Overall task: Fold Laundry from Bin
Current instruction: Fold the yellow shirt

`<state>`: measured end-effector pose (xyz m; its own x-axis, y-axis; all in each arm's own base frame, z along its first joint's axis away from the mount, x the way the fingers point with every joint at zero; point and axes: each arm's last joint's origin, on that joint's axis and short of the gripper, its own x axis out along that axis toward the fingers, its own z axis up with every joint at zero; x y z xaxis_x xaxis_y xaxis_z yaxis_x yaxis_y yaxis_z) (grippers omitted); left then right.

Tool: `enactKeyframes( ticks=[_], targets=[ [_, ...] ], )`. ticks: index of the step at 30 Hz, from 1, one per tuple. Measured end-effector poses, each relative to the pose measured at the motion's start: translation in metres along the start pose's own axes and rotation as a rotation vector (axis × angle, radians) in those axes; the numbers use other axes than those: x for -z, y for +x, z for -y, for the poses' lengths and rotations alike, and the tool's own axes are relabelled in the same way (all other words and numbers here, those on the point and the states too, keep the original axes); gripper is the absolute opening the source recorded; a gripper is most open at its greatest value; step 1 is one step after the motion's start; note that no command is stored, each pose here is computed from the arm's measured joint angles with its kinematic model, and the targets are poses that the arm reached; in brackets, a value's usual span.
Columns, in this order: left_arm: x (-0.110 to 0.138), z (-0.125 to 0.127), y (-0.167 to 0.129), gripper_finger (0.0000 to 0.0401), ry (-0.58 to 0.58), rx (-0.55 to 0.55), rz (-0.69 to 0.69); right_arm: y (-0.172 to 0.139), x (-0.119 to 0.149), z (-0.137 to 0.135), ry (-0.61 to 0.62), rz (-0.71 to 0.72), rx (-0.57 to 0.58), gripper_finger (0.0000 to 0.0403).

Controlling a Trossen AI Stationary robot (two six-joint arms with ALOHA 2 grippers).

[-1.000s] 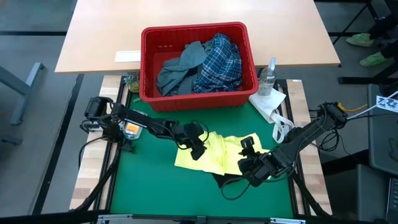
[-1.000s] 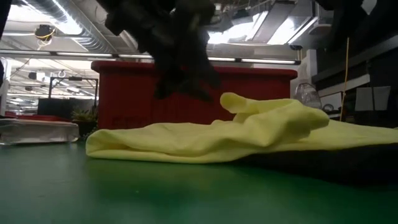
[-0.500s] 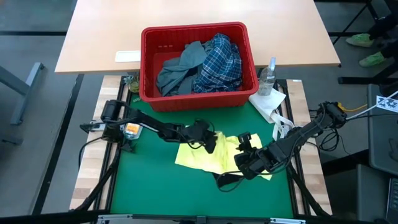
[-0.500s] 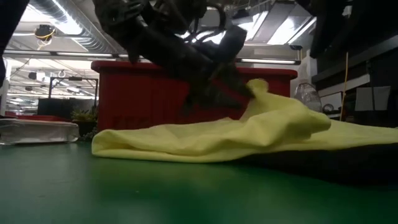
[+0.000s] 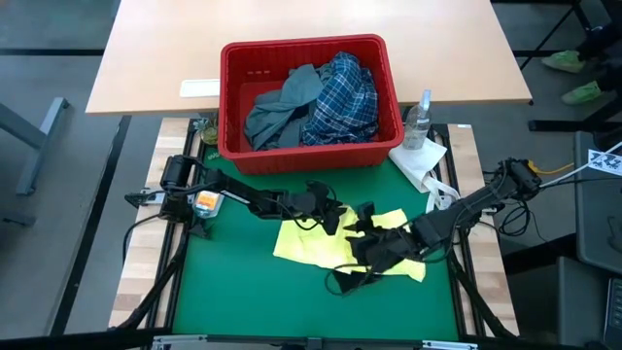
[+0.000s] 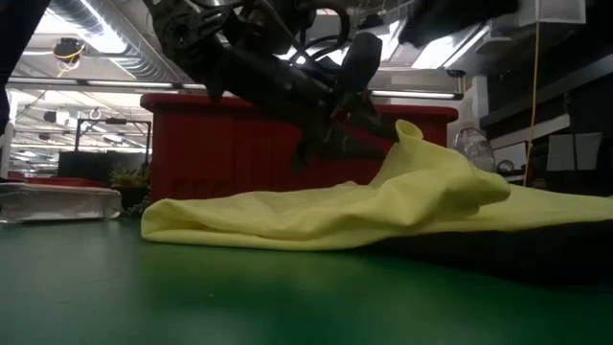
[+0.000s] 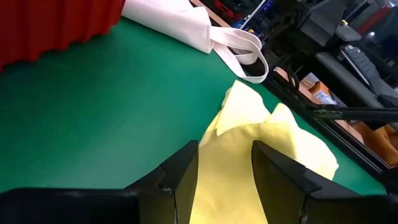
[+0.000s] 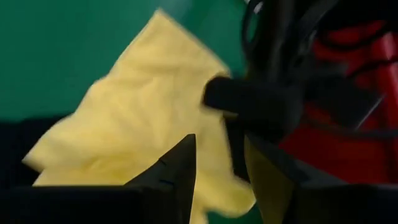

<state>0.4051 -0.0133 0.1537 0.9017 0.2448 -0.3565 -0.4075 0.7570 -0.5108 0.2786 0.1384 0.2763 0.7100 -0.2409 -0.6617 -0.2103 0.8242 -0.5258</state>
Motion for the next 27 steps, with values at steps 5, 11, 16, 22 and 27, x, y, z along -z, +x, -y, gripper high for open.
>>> enactKeyframes(
  ticks=[5, 11, 16, 22, 27],
  targets=[
    [0.001, -0.001, 0.0, 0.0143, 0.034, -0.004, -0.006, 0.013, -0.005, 0.012, 0.025, 0.04, 0.004, 0.0136],
    [0.003, -0.003, 0.0, 0.0143, 0.115, -0.023, -0.029, 0.032, -0.005, 0.004, 0.018, 0.014, -0.013, 0.0136],
    [0.005, -0.005, 0.0, 0.0143, 0.16, -0.035, -0.039, 0.044, -0.004, -0.004, -0.003, -0.018, -0.016, 0.0136],
    [0.004, -0.003, 0.0, 0.0143, 0.162, -0.021, -0.031, 0.038, -0.005, -0.011, -0.025, -0.008, -0.035, 0.0136],
    [0.0, 0.002, -0.001, 0.0143, 0.101, 0.011, -0.01, 0.008, -0.009, -0.008, -0.015, 0.071, -0.032, 0.0136]
  ],
)
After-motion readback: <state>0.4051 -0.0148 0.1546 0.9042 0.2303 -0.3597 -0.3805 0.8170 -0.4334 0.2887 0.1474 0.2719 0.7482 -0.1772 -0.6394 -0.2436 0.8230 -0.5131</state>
